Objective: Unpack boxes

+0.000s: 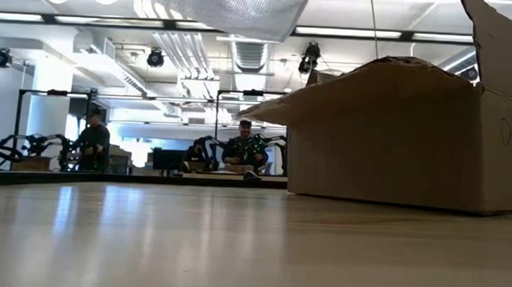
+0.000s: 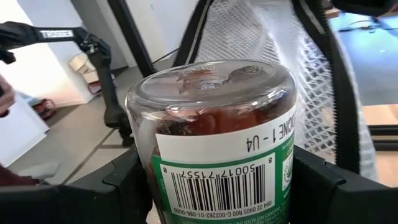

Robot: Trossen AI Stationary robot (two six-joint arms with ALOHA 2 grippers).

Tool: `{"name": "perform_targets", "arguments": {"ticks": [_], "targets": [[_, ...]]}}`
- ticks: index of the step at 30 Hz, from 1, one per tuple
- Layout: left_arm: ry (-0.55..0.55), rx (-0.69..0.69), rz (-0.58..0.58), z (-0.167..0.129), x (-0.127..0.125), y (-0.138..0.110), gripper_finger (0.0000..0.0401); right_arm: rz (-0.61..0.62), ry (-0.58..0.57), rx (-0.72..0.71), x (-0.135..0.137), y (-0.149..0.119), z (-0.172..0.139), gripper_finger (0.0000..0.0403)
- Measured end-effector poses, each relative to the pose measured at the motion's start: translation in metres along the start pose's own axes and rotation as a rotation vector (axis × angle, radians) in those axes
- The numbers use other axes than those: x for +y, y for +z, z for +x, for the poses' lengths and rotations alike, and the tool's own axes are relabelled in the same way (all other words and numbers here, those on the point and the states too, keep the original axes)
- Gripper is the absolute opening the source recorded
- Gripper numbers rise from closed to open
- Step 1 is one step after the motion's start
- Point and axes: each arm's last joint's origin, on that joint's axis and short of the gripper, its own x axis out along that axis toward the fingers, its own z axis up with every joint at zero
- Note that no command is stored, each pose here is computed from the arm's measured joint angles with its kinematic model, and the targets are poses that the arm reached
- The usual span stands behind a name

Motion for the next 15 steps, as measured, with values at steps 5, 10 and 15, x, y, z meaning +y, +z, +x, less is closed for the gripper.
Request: {"name": "perform_targets", "arguments": {"ticks": [5,10,15], "targets": [[-0.005,-0.009,-0.006,0.0,-0.0005,0.0009,0.0,0.017,-0.018,-0.005,-0.0005,0.0003,0.0,0.0323],[-0.006,-0.009,-0.009,0.0,-0.0006,0.0009,0.0,0.038,-0.023,-0.01,-0.0005,0.0015,-0.0011,0.0367],[-0.003,-0.006,-0.008,-0.0002,-0.0002,0.0007,0.0,0.028,-0.023,-0.027,0.0022,0.0049,-0.0046,0.0359]]}}
